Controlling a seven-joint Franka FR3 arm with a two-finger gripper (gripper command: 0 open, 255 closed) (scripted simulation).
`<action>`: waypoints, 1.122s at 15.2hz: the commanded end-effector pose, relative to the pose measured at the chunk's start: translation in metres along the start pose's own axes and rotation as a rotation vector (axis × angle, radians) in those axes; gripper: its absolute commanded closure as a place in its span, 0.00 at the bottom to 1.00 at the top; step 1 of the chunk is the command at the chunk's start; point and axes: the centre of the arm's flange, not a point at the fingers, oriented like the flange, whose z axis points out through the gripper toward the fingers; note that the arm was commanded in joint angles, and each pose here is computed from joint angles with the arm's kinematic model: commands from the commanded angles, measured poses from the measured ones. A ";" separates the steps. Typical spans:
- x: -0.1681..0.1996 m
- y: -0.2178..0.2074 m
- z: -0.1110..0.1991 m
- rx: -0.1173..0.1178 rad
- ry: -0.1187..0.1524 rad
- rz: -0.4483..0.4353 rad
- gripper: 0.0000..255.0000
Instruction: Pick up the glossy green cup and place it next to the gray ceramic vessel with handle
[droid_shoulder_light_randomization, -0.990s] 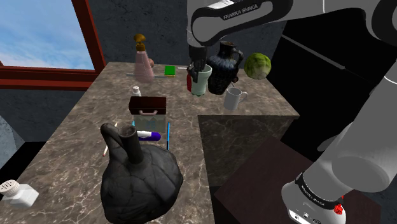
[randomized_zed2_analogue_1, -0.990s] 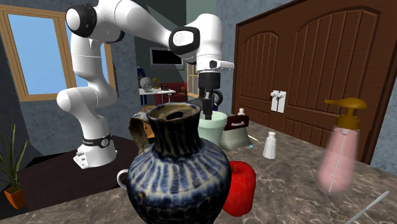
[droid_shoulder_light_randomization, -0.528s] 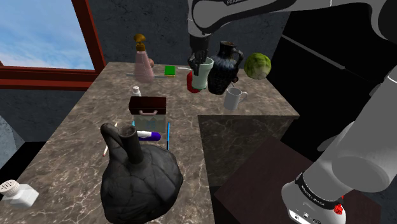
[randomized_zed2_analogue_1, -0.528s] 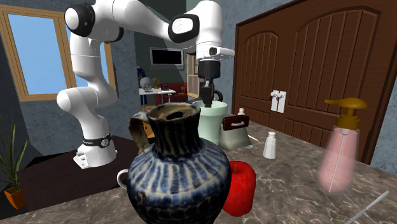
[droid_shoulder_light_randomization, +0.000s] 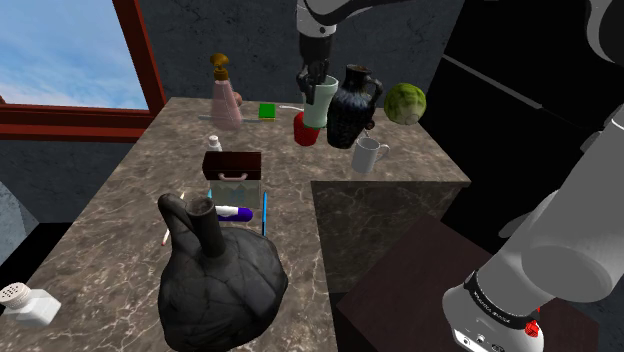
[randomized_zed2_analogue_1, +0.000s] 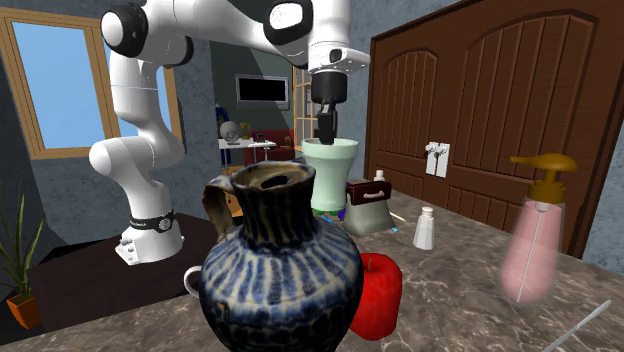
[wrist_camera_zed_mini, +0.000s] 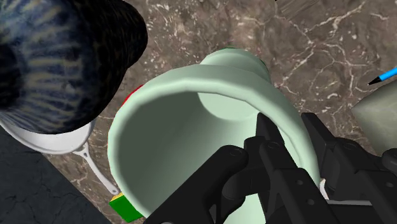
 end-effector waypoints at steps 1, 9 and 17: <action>0.000 0.001 -0.011 0.000 0.000 0.000 1.00; 0.001 0.007 -0.053 0.000 0.000 0.000 1.00; 0.001 0.013 -0.095 0.000 0.000 0.000 1.00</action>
